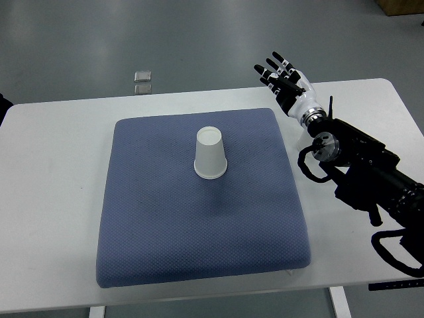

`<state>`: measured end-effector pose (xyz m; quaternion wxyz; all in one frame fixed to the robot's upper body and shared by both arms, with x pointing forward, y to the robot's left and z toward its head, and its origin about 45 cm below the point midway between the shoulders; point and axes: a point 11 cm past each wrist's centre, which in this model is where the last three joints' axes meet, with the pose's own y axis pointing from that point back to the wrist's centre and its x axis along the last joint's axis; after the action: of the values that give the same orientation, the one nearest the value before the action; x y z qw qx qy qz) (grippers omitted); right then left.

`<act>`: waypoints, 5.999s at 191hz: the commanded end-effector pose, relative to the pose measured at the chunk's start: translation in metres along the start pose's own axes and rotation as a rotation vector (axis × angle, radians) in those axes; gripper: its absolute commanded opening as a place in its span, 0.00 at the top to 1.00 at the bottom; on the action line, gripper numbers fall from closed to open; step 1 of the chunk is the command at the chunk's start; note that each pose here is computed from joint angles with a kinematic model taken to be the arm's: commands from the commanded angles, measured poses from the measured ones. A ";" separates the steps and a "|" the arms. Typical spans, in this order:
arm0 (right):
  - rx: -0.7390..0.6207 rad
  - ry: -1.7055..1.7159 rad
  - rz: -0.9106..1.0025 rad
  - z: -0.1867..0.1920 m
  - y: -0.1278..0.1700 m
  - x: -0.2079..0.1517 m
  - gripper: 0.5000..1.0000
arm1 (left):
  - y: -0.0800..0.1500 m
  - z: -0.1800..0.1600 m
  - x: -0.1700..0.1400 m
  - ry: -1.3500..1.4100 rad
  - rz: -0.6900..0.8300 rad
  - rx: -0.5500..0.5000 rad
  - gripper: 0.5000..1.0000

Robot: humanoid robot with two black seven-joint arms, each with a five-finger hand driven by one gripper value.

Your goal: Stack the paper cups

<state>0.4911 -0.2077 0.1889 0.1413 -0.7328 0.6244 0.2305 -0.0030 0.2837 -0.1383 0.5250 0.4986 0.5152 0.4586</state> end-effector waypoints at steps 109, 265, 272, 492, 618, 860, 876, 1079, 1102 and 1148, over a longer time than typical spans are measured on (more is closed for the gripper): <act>-0.117 0.198 -0.106 0.019 0.000 -0.019 0.15 | 0.000 0.000 -0.001 -0.002 -0.002 0.000 0.00; -0.655 2.356 -0.626 -0.206 0.003 -0.168 0.15 | 0.000 0.001 -0.018 -0.017 -0.053 -0.003 0.00; -0.656 2.372 -0.634 -0.207 0.005 -0.171 0.15 | 0.000 0.001 -0.018 -0.017 -0.053 -0.003 0.00; -0.966 2.114 -0.540 -0.102 0.009 0.026 0.16 | 0.000 -0.002 -0.012 -0.012 -0.035 0.003 0.00; -0.894 2.037 -0.491 -0.071 0.004 0.039 0.16 | -0.001 -0.006 -0.013 -0.011 -0.036 0.010 0.00; -0.897 2.060 -0.441 -0.100 -0.005 0.030 0.85 | -0.001 -0.007 -0.013 -0.009 -0.036 0.011 0.00; -0.901 2.079 -0.430 -0.132 -0.010 0.006 0.84 | -0.001 -0.007 -0.013 -0.009 -0.038 0.011 0.00; -0.461 2.337 -0.770 -0.194 0.013 -0.242 0.81 | -0.001 -0.007 -0.012 -0.005 -0.033 0.010 0.00; -0.431 2.350 -0.869 -0.162 0.016 -0.271 0.81 | -0.001 -0.007 -0.012 -0.006 -0.033 0.011 0.00; -0.430 2.328 -0.967 -0.123 0.020 -0.289 0.81 | -0.001 -0.007 -0.011 -0.004 -0.032 0.011 0.00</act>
<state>0.4608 -0.0329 0.4534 -0.5420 -0.6535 0.0087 -0.5282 -0.0104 0.2724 -0.1378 0.5311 0.4939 0.5245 0.4459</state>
